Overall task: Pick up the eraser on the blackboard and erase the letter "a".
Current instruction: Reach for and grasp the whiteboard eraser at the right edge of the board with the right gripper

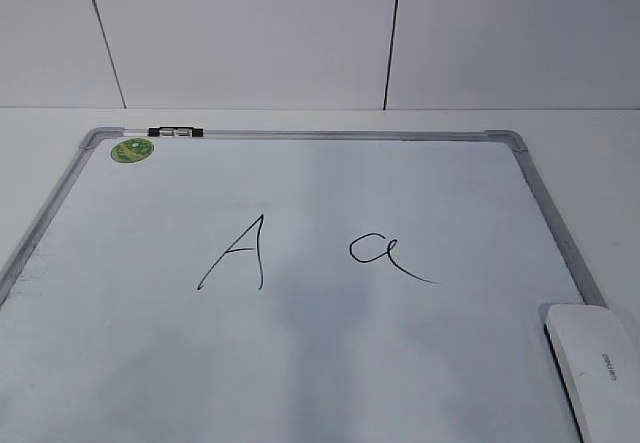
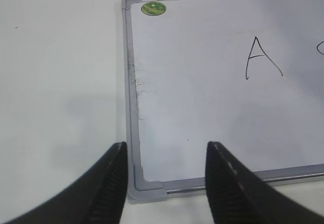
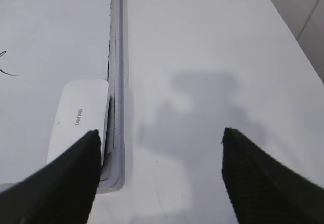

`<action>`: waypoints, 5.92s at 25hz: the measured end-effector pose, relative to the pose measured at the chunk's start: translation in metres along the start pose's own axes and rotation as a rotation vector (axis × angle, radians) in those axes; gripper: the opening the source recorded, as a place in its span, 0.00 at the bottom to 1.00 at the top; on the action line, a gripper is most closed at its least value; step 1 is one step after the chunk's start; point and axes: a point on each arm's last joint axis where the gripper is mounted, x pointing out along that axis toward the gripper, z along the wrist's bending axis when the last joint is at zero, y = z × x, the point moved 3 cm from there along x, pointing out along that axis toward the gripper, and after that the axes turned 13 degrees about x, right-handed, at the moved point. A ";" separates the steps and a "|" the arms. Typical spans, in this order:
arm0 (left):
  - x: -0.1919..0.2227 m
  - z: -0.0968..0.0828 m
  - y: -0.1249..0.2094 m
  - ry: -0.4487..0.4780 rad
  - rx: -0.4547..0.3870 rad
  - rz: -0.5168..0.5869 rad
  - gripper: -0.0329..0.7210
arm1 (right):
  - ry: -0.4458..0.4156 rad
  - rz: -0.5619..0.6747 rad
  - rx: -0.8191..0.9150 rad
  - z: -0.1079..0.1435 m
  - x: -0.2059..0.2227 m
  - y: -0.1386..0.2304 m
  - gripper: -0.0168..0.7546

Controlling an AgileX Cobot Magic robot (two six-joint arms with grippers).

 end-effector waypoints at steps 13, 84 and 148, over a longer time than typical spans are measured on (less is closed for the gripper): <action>0.000 0.000 0.000 0.000 0.000 0.000 0.54 | 0.000 0.000 0.002 0.000 0.000 0.000 0.79; -0.001 -0.002 0.000 0.070 0.032 -0.012 0.54 | -0.048 0.960 0.024 0.081 0.157 -0.069 0.86; -0.002 -0.005 0.000 0.099 0.031 -0.020 0.54 | 0.124 0.986 -0.093 0.104 0.204 -0.007 0.82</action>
